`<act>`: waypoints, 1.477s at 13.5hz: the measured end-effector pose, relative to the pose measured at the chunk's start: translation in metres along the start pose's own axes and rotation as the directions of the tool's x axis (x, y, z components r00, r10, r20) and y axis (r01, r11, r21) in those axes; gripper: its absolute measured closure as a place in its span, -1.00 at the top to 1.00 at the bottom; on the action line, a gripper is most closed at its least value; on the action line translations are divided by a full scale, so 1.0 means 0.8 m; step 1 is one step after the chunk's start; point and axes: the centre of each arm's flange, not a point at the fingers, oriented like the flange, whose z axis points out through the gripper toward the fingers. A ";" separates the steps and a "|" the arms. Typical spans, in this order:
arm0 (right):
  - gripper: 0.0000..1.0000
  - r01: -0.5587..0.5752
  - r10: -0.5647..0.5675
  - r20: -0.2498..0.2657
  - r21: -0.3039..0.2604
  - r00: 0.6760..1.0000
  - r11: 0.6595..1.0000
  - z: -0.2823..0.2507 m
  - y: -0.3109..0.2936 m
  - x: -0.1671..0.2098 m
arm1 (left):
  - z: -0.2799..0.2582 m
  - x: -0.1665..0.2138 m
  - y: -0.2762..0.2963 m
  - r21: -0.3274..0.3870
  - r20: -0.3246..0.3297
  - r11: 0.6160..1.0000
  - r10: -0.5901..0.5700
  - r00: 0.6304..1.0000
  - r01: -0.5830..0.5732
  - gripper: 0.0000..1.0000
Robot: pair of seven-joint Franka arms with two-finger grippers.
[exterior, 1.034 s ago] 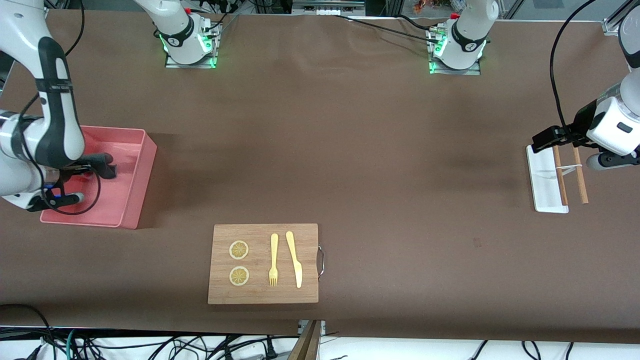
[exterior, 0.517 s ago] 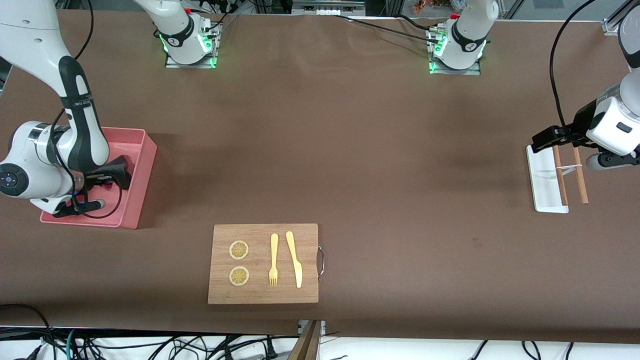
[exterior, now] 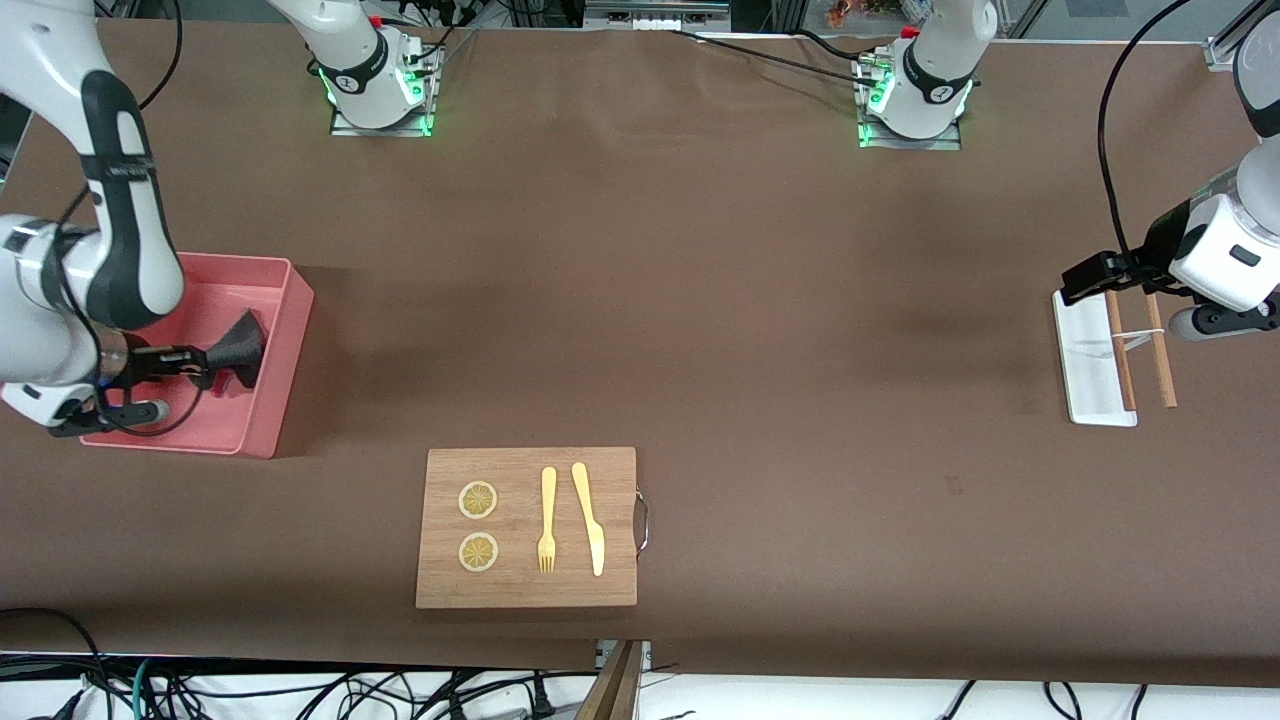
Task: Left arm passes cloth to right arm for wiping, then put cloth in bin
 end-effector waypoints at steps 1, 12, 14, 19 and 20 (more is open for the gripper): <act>0.74 -0.002 0.002 0.004 0.008 1.000 1.000 -0.027 -0.001 -0.008 | 0.000 0.000 0.000 0.000 0.001 1.000 0.000 1.000 0.000 1.00; 1.00 -0.051 0.053 -0.038 0.048 0.998 0.998 -0.256 -0.103 -0.078 | 0.013 0.007 -0.005 -0.002 0.021 1.000 -0.007 1.000 0.007 1.00; 1.00 -0.026 0.028 -0.075 0.040 0.997 0.999 -0.294 -0.132 -0.094 | 0.013 0.007 -0.008 -0.002 0.020 1.000 -0.011 1.000 0.011 1.00; 1.00 -0.005 0.008 -0.083 0.035 0.997 0.999 -0.341 -0.155 -0.134 | -0.033 0.014 -0.035 -0.017 -0.043 0.999 -0.038 0.998 0.038 1.00; 1.00 -0.007 0.010 -0.094 0.032 0.995 0.999 -0.348 -0.154 -0.138 | -0.042 0.013 -0.041 -0.016 -0.048 1.000 -0.025 0.999 0.024 1.00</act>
